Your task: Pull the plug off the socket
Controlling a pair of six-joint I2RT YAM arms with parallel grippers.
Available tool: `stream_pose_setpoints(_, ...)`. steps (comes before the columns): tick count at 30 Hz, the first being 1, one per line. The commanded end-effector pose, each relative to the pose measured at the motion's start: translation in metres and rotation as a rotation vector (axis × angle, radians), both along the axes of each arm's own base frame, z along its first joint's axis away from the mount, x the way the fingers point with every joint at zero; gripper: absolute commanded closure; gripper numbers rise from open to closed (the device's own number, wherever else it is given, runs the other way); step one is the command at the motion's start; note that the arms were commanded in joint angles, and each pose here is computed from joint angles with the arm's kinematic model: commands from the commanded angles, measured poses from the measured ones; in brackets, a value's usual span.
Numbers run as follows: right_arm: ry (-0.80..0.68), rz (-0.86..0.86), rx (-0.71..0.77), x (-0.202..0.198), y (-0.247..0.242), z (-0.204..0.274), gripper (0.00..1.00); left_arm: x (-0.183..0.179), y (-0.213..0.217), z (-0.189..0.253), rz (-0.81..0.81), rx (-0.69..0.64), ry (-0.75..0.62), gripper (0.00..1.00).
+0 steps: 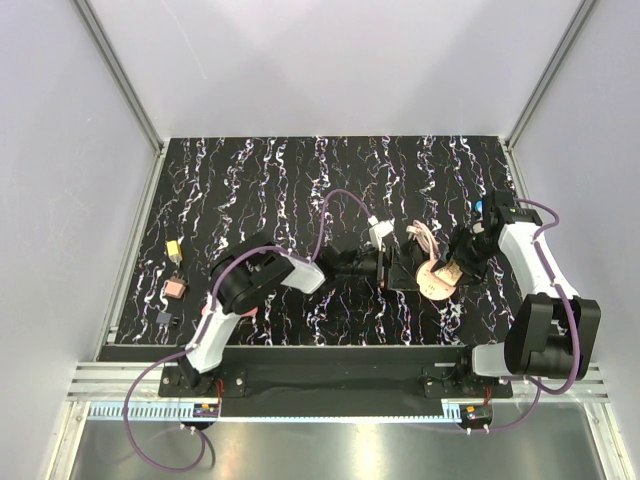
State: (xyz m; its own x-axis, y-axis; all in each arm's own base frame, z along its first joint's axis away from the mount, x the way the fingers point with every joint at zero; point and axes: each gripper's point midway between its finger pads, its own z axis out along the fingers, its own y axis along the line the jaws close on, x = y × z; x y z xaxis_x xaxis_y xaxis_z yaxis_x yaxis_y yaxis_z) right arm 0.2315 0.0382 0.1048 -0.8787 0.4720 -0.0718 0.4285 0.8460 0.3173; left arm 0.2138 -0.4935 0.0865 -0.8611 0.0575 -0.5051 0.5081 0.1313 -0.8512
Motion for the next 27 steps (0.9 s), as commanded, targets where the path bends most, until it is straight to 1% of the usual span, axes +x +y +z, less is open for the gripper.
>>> stream_pose_setpoints(1,-0.052,0.034,0.074,0.008,0.012,0.012,1.00,0.001,-0.007,0.001,-0.066,-0.038,-0.045,0.15)
stream_pose_setpoints(3,-0.053,0.035,0.093,0.007,0.014,0.013,1.00,0.006,-0.009,-0.004,-0.068,-0.031,-0.003,0.15)
stream_pose_setpoints(4,-0.058,0.036,0.100,0.008,0.015,0.014,1.00,0.009,-0.011,-0.001,-0.071,-0.046,-0.004,0.15)
stream_pose_setpoints(8,-0.053,0.037,0.131,0.006,0.020,0.015,1.00,0.011,-0.015,-0.008,-0.087,-0.034,0.029,0.15)
stream_pose_setpoints(12,-0.054,0.037,0.137,0.004,0.021,0.015,1.00,0.014,-0.018,-0.007,-0.082,-0.039,0.028,0.15)
stream_pose_setpoints(15,-0.058,0.035,0.140,0.005,0.022,0.016,1.00,0.018,-0.019,-0.011,-0.069,-0.019,0.036,0.15)
stream_pose_setpoints(17,-0.056,0.037,0.144,0.005,0.023,0.016,1.00,0.016,-0.024,-0.011,-0.088,-0.021,0.039,0.16)
stream_pose_setpoints(20,-0.055,0.037,0.151,0.005,0.024,0.015,1.00,0.016,-0.029,-0.009,-0.096,-0.018,0.031,0.19)
stream_pose_setpoints(23,-0.057,0.038,0.155,0.005,0.024,0.015,1.00,0.015,-0.031,-0.010,-0.096,-0.021,0.038,0.28)
stream_pose_setpoints(24,-0.059,0.038,0.155,0.005,0.024,0.015,1.00,0.016,-0.032,-0.009,-0.097,-0.025,0.039,0.33)
stream_pose_setpoints(27,-0.059,0.036,0.143,0.005,0.022,0.014,1.00,0.017,-0.032,-0.010,-0.081,-0.019,0.056,0.42)
